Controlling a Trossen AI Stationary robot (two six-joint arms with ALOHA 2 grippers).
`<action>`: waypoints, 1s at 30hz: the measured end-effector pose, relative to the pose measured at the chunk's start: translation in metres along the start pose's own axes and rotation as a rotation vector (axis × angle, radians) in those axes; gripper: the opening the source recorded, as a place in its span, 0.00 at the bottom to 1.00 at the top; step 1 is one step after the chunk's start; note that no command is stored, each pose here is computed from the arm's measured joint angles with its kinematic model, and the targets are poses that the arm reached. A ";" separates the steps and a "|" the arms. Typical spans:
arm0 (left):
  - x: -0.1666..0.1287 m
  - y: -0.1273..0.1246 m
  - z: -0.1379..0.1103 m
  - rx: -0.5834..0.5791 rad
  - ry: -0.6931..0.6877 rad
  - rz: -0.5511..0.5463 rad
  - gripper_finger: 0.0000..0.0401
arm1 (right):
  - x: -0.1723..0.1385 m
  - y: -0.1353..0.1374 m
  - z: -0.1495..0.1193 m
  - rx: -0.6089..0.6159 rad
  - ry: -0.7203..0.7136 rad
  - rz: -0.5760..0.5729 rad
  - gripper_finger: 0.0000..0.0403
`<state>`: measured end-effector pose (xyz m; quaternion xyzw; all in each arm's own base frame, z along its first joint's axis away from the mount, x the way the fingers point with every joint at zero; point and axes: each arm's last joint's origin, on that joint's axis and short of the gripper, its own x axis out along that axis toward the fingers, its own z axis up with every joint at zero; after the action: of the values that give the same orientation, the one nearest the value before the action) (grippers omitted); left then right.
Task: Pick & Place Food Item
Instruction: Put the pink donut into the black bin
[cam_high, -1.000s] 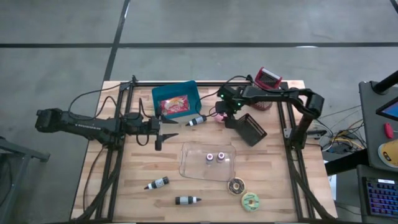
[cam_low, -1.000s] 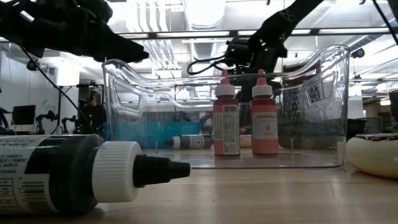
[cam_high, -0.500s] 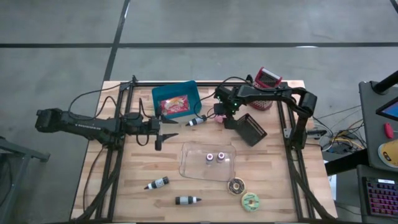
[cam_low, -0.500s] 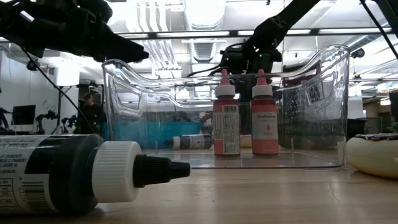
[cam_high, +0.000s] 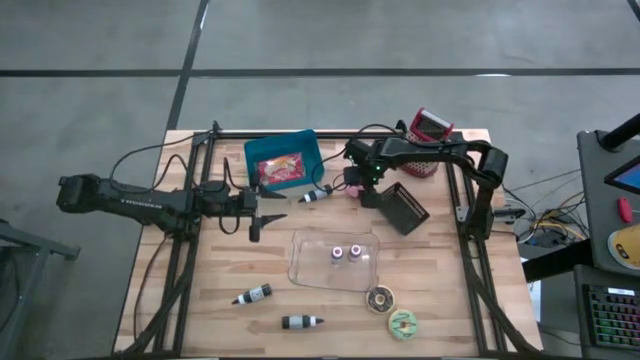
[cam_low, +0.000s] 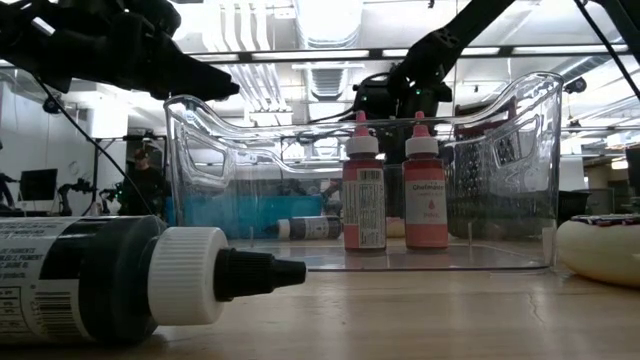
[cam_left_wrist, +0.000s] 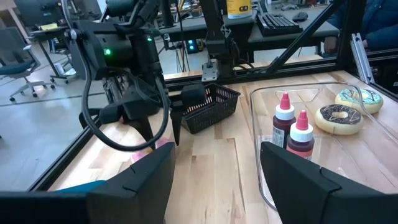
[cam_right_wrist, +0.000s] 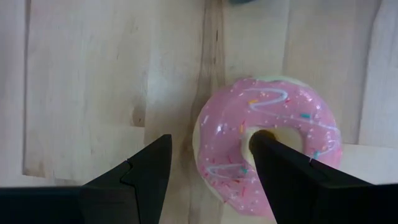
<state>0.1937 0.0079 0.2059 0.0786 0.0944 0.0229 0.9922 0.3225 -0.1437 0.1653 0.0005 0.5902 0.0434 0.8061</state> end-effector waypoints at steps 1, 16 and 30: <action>0.000 0.000 0.000 0.000 0.000 0.000 0.59 | 0.001 0.000 0.000 0.000 0.004 0.002 0.54; 0.000 0.000 0.000 -0.003 0.001 0.000 0.59 | 0.028 -0.005 -0.003 0.007 0.059 0.021 0.54; 0.000 0.000 -0.001 -0.003 0.008 0.000 0.59 | 0.023 -0.005 -0.001 0.004 0.049 0.016 0.54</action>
<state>0.1936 0.0081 0.2051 0.0770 0.0982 0.0234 0.9919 0.3289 -0.1467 0.1435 0.0056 0.6099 0.0486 0.7910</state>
